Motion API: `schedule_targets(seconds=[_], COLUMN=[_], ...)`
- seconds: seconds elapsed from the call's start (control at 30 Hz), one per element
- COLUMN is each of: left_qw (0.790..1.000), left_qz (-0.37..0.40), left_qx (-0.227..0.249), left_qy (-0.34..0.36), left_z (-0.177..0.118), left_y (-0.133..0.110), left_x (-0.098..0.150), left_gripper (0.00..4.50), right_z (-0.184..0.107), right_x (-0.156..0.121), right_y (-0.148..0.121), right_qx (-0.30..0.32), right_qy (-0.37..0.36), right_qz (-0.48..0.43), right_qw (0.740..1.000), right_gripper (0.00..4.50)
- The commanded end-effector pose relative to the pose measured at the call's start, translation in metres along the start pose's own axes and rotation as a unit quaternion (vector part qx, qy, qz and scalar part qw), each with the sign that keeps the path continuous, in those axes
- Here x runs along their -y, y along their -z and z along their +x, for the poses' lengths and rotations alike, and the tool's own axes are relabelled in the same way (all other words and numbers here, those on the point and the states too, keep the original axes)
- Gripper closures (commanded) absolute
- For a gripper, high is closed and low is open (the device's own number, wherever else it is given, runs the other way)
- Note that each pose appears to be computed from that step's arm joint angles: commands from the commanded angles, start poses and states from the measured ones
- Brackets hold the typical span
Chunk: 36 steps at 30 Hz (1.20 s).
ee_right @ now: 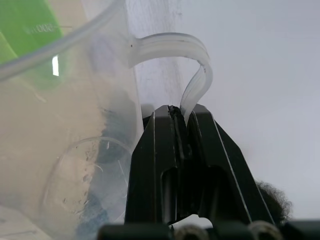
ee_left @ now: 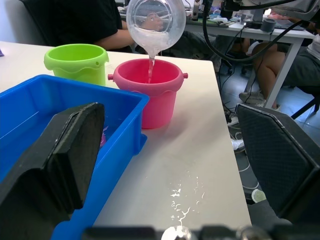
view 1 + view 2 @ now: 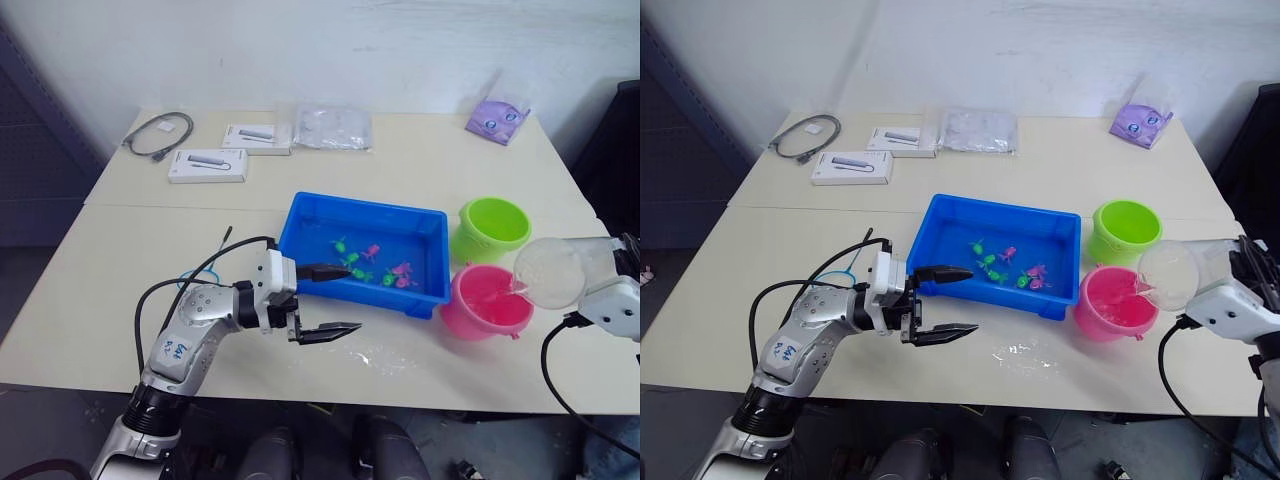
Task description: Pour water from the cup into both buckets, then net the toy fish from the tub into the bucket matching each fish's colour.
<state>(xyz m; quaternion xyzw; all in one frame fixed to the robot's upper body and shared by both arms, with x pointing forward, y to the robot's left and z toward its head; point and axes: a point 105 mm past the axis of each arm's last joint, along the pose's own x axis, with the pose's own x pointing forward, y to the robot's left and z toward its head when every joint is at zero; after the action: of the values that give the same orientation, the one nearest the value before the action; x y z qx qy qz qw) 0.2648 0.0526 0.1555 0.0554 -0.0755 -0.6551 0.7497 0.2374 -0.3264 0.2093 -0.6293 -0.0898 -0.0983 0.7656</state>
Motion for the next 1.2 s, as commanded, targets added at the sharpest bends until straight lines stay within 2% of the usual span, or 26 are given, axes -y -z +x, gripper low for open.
schedule_targets(seconds=[0.03,0.6,0.7,0.87,0.97,1.1,1.2], left_qw=[1.000,0.999,0.999,0.999,0.999,0.998,0.998], left_qz=[0.019,0.038,0.037,0.034,0.031,0.042,0.034], left_qx=[0.009,0.029,0.027,0.023,0.019,0.008,0.011], left_qy=[-0.002,-0.017,-0.017,-0.017,-0.017,-0.034,-0.054], left_z=[0.001,0.005,0.005,0.003,0.002,-0.006,-0.015], left_y=[-0.006,-0.018,-0.017,-0.015,-0.014,-0.014,-0.019], left_x=[0.000,-0.009,-0.010,-0.008,-0.008,-0.016,-0.025], left_gripper=[0.00,0.00,0.00,0.00,0.00,0.00,0.00], right_z=[0.001,0.005,0.004,-0.001,-0.002,-0.001,0.006], right_x=[0.024,0.029,0.026,0.019,0.020,0.020,0.028], right_y=[0.002,-0.001,0.002,0.010,0.010,0.016,0.026], right_qx=[0.004,0.020,0.010,-0.021,-0.018,-0.046,-0.076], right_qy=[0.038,0.041,0.042,0.046,0.056,0.055,0.073], right_qz=[-0.029,-0.032,-0.006,0.127,0.213,0.369,0.427], right_qw=[0.999,0.998,0.999,0.991,0.975,0.927,0.898], right_gripper=[4.45,4.45,4.45,4.45,4.45,4.45,4.45])
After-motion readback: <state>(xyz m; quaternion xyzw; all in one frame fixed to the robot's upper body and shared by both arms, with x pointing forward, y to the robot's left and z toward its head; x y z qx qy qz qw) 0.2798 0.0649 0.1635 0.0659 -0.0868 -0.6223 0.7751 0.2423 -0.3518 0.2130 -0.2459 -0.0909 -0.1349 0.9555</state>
